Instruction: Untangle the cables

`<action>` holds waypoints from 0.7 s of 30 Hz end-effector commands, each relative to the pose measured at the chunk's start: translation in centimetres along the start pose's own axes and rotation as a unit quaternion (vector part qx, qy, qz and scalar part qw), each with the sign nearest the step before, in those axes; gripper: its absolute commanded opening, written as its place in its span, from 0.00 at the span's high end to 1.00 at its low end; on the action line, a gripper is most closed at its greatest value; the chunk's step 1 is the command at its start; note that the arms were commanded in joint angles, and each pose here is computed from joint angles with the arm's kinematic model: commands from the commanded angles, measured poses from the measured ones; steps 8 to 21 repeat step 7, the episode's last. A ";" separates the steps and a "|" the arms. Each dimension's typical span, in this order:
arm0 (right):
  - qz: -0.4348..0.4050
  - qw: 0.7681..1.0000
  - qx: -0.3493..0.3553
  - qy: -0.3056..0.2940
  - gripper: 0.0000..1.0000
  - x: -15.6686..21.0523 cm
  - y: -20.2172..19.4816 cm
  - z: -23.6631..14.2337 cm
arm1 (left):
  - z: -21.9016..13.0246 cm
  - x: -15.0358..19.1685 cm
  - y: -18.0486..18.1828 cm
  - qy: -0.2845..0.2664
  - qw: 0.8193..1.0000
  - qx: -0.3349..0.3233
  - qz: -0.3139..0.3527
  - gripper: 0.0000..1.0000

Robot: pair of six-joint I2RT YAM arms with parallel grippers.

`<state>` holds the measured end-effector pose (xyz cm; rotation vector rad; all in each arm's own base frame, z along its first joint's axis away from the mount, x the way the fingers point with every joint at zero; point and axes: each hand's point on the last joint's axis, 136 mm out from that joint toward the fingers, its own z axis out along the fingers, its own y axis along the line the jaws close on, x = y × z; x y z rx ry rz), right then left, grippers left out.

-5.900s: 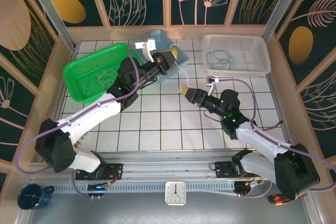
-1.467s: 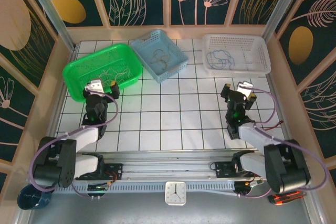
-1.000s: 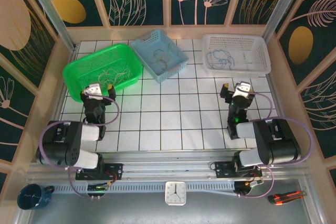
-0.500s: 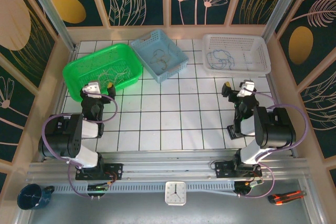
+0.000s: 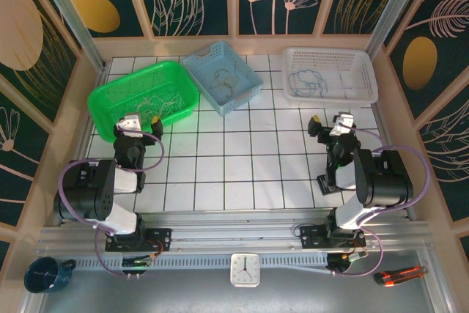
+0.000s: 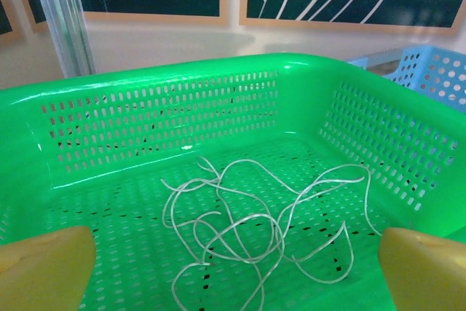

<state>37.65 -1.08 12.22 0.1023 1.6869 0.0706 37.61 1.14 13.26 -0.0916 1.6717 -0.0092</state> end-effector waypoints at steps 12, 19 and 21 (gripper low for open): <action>0.001 1.000 -0.007 -0.005 0.01 -0.3 0.4 0.0 | -0.1 -0.5 -0.2 -0.012 1.000 0.008 -0.004 0.01; 0.001 1.000 -0.007 -0.005 0.01 -0.3 0.4 0.0 | -0.1 -0.5 -0.2 -0.012 1.000 0.008 -0.004 0.01; 0.001 1.000 -0.007 -0.005 0.01 -0.3 0.4 0.0 | -0.1 -0.5 -0.2 -0.012 1.000 0.008 -0.004 0.01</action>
